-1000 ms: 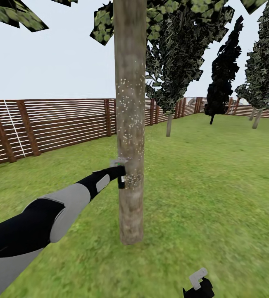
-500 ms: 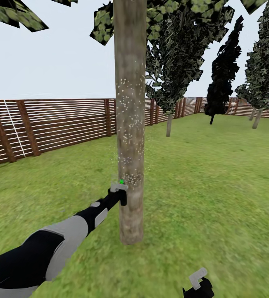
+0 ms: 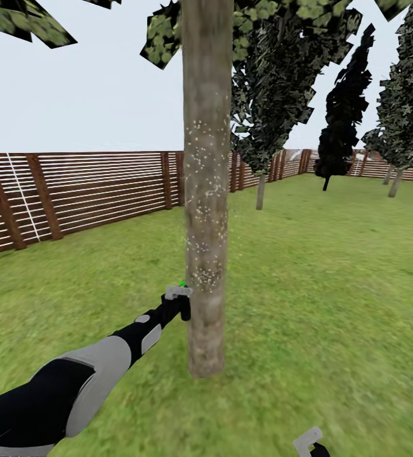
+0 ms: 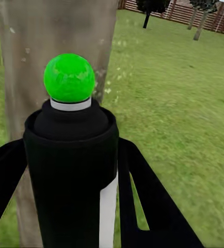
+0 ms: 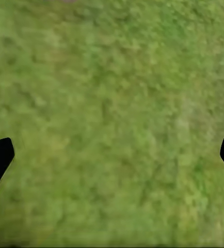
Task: In the garden, pick up the pesticide atomizer on the floor and spray pesticide onto both trees until each tree trunk is fully covered.
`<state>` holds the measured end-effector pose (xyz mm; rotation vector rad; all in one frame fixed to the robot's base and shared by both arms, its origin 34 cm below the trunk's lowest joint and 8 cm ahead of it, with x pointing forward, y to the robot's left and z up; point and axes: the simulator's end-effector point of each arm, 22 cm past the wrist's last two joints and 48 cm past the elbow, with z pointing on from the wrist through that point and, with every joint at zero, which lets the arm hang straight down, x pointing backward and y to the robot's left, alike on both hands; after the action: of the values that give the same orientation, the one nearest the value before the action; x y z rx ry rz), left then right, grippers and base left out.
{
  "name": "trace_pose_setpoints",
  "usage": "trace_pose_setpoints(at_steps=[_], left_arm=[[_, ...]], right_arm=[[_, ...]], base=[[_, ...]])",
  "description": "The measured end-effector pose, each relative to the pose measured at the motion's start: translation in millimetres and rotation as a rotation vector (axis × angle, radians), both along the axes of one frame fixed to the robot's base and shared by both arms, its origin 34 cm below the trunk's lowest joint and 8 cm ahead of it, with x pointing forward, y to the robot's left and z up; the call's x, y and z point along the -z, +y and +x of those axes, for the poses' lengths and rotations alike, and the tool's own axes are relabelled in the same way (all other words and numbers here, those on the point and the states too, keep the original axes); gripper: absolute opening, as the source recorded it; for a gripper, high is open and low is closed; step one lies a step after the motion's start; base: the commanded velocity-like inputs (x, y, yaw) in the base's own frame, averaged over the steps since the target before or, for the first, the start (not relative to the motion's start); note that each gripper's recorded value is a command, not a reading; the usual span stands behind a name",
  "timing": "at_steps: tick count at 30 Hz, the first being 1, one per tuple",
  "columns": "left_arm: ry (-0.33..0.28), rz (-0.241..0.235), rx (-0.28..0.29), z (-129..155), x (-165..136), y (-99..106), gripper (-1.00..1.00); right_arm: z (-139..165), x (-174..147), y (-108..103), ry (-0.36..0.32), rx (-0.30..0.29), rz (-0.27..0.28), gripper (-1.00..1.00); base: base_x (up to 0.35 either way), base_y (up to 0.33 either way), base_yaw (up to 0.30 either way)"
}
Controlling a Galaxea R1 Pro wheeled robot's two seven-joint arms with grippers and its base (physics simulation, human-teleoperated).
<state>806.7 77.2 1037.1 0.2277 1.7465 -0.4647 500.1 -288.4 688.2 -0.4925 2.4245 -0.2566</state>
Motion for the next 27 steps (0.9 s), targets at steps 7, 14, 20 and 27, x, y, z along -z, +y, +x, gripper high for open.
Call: trace_pose_setpoints(at_steps=[7, 14, 20, 27], left_arm=[[0.023, 0.002, -0.001, -7, 14, 1, -1.00], [0.025, 0.005, -0.006, -6, 15, 6, -1.00], [0.027, 0.005, -0.006, -6, 16, 6, -1.00], [0.029, 0.006, -0.005, -7, 16, 6, -1.00]], right_arm=[[-4, 2, 0, 0.006, 0.000, 0.000, 1.00], [-5, 2, 0, 0.007, -0.001, -0.001, 1.00], [-8, 4, 1, 0.012, -0.002, 0.000, 1.00], [-10, 5, 1, 0.016, -0.003, 0.000, 1.00]], base=[[0.005, 0.347, 0.000], [0.104, 0.350, -0.117], [0.187, 0.350, -0.290], [0.119, 0.350, -0.082]])
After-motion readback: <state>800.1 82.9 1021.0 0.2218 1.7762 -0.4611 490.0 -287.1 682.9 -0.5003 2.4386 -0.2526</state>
